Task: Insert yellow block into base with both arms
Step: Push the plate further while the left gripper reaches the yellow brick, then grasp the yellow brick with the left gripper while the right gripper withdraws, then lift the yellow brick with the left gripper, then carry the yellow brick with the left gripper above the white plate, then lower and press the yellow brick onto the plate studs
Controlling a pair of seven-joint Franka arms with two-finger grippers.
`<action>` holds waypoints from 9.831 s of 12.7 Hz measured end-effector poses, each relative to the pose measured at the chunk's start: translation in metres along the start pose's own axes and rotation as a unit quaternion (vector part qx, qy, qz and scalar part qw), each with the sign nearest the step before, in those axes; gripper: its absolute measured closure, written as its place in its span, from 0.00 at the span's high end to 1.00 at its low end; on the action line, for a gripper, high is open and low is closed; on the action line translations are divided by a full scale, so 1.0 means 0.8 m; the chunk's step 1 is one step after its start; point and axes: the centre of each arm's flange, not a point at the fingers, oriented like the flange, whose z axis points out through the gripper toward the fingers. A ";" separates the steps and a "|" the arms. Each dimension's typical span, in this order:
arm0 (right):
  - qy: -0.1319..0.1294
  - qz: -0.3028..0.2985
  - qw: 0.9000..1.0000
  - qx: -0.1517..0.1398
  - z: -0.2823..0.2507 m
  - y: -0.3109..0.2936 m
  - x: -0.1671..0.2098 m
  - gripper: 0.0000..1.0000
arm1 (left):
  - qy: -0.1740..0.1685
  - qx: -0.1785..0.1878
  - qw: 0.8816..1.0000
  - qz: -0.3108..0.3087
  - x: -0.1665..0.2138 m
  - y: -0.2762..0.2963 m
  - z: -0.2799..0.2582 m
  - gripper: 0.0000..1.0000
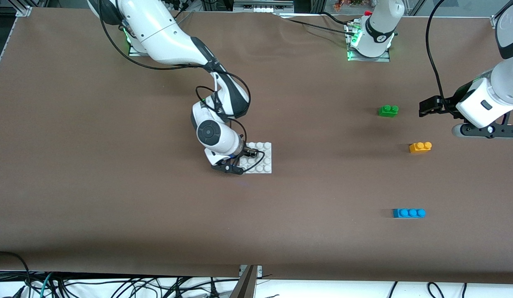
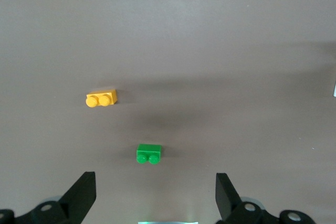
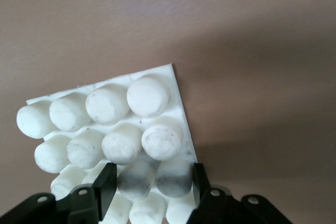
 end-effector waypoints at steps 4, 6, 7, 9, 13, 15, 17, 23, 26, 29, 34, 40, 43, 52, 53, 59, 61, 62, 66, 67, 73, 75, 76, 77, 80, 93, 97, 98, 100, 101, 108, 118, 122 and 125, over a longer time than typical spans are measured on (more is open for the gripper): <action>0.006 -0.006 1.000 0.007 0.006 -0.020 -0.013 0.64 | 0.012 0.009 1.000 -0.005 0.016 -0.009 0.023 1.00; 0.009 -0.010 1.000 0.009 0.009 -0.026 -0.020 0.63 | 0.018 0.018 1.000 -0.011 0.024 -0.021 0.048 1.00; 0.009 -0.012 1.000 0.010 0.010 -0.028 -0.023 0.64 | 0.020 0.023 0.999 -0.013 0.028 -0.028 0.063 1.00; 0.010 -0.013 1.000 0.010 0.012 -0.030 -0.025 0.67 | 0.023 0.023 0.999 -0.019 0.032 -0.038 0.085 1.00; 0.016 -0.016 1.000 0.016 0.010 -0.036 -0.026 0.91 | 0.028 0.023 0.999 -0.020 0.034 -0.044 0.097 1.00; 0.020 -0.016 0.999 0.020 0.004 -0.039 -0.021 0.99 | 0.031 0.023 0.999 -0.020 0.036 -0.044 0.110 1.00; 0.019 -0.016 1.000 0.017 -0.007 -0.038 -0.013 1.00 | 0.033 0.023 0.999 -0.023 0.038 -0.053 0.135 1.00; -0.011 -0.051 0.997 -0.061 -0.121 0.044 0.066 1.00 | 0.030 0.020 0.999 0.010 0.060 -0.125 0.236 1.00; -0.038 -0.046 0.993 -0.105 -0.183 0.115 0.105 1.00 | 0.014 0.016 0.999 0.034 0.069 -0.165 0.300 1.00; -0.039 -0.060 0.989 -0.128 -0.233 0.176 0.139 1.00 | -0.013 0.009 0.999 0.034 0.065 -0.195 0.380 1.00; -0.025 -0.107 0.983 -0.150 -0.315 0.261 0.178 1.00 | -0.021 0.006 0.999 0.031 0.048 -0.198 0.438 1.00; 0.012 -0.100 0.983 -0.156 -0.494 0.366 0.166 1.00 | -0.017 0.007 0.999 0.032 0.043 -0.195 0.463 1.00; 0.038 -0.068 0.988 -0.133 -0.580 0.396 0.112 1.00 | -0.015 0.007 0.999 0.033 0.043 -0.196 0.467 0.93; 0.037 -0.013 0.993 -0.110 -0.663 0.468 0.044 1.00 | -0.007 0.012 0.999 0.029 0.043 -0.209 0.453 1.00; 0.035 -0.012 0.993 -0.110 -0.661 0.470 0.044 1.00 | -0.005 0.012 0.999 0.029 0.043 -0.209 0.451 1.00; 0.045 -0.009 0.993 -0.108 -0.639 0.478 0.055 1.00 | -0.012 0.010 0.999 0.029 0.041 -0.209 0.450 0.90; 0.047 -0.010 0.993 -0.108 -0.638 0.477 0.055 1.00 | -0.012 0.010 0.999 0.029 0.041 -0.209 0.449 0.85; 0.049 -0.011 0.993 -0.107 -0.637 0.477 0.056 1.00 | -0.012 0.010 0.999 0.029 0.040 -0.209 0.448 0.80; 0.047 -0.013 0.993 -0.107 -0.633 0.475 0.056 1.00 | -0.012 0.010 0.999 0.029 0.040 -0.209 0.445 0.68; 0.047 -0.013 0.993 -0.107 -0.632 0.474 0.056 1.00 | -0.012 0.010 0.999 0.029 0.040 -0.209 0.444 0.68; 0.047 -0.014 0.993 -0.107 -0.631 0.474 0.056 1.00 | 0.017 0.017 0.998 0.050 0.045 -0.178 0.370 0.68; 0.048 -0.014 0.993 -0.107 -0.630 0.474 0.057 1.00 | 0.043 0.026 0.995 0.083 0.053 -0.127 0.328 0.68; 0.049 -0.014 0.993 -0.107 -0.631 0.474 0.057 1.00 | 0.057 0.029 0.993 0.102 0.057 -0.092 0.307 0.68; 0.049 -0.014 0.993 -0.107 -0.631 0.474 0.057 1.00 | 0.068 0.027 0.991 0.113 0.059 -0.053 0.289 0.68; 0.049 -0.014 0.993 -0.107 -0.631 0.474 0.057 1.00 | 0.089 0.002 0.988 0.124 0.058 0.073 0.263 0.68; 0.048 -0.014 0.993 -0.107 -0.630 0.473 0.056 1.00 | 0.044 -0.037 0.998 -0.020 0.041 0.493 0.319 0.68; 0.048 -0.014 0.993 -0.107 -0.630 0.473 0.056 1.00 | 0.037 -0.063 0.996 -0.043 0.046 0.537 0.332 0.68; 0.048 -0.014 0.993 -0.107 -0.630 0.473 0.056 1.00 | 0.035 -0.063 0.996 -0.046 0.045 0.543 0.338 0.68; 0.048 -0.014 0.993 -0.107 -0.629 0.473 0.056 1.00 | 0.031 -0.059 0.996 -0.051 0.045 0.550 0.351 0.68; 0.048 -0.014 0.993 -0.107 -0.629 0.473 0.056 1.00 | 0.029 -0.057 0.996 -0.058 0.046 0.551 0.357 0.68; 0.047 -0.015 0.993 -0.107 -0.629 0.472 0.056 1.00 | 0.022 -0.050 0.996 -0.071 0.045 0.565 0.384 0.68; 0.046 -0.017 0.993 -0.108 -0.628 0.470 0.056 1.00 | 0.022 -0.048 0.996 -0.073 0.051 0.564 0.387 0.68; 0.045 -0.017 0.993 -0.108 -0.628 0.470 0.055 1.00 | 0.022 -0.045 0.996 -0.075 0.055 0.560 0.392 0.68; 0.045 -0.017 0.993 -0.108 -0.628 0.470 0.055 1.00 | 0.022 -0.045 0.996 -0.075 0.055 0.560 0.392 0.68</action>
